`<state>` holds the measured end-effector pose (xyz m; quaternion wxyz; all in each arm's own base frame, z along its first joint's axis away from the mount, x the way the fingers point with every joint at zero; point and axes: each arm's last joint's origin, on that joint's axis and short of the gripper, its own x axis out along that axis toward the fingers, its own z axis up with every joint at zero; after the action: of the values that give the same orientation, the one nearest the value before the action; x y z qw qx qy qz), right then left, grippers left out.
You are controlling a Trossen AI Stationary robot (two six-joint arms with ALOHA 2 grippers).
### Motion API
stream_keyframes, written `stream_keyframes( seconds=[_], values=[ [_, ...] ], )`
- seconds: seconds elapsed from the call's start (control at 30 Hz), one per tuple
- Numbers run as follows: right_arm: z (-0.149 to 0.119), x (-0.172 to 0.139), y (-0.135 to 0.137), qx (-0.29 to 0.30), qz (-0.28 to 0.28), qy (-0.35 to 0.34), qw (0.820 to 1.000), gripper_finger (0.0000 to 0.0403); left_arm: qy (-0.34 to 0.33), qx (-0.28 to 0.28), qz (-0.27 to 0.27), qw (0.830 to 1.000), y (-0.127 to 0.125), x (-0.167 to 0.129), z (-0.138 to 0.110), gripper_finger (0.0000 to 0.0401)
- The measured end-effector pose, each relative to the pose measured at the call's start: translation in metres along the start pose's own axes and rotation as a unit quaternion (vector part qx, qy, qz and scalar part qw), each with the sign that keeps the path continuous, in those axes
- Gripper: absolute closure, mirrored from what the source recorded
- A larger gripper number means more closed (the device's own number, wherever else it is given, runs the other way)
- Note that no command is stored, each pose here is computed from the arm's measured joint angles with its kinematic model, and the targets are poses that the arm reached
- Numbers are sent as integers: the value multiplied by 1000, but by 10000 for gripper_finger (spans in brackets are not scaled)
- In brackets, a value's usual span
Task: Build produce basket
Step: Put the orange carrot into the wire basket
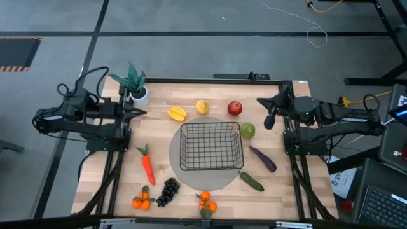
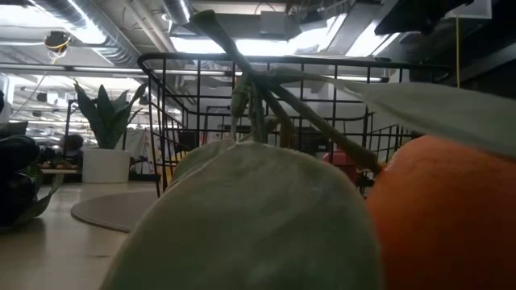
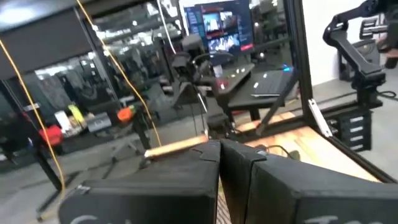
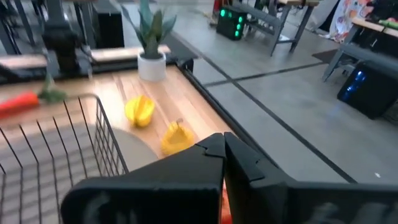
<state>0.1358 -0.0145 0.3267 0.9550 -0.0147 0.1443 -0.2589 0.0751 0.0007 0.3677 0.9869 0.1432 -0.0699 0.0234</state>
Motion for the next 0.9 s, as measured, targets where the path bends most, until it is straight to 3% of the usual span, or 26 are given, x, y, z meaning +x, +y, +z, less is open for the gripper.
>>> stream_keyframes(
  seconds=[0.17,0.47,0.63,0.77,0.9],
  values=[
    [5,3,3,7,15,-22,1000,384,-10,0,10,1000,1,2,2,401],
    [5,8,6,9,14,-14,1000,284,11,-60,5,998,0,12,-2,398],
    [3,11,7,12,13,-2,1000,254,35,-91,1,995,-2,24,-7,355],
    [2,11,7,10,13,0,1000,251,51,-89,16,995,-2,34,-10,310],
    [2,11,7,9,13,0,1000,253,70,-86,40,993,-2,40,-14,290]
  ],
)
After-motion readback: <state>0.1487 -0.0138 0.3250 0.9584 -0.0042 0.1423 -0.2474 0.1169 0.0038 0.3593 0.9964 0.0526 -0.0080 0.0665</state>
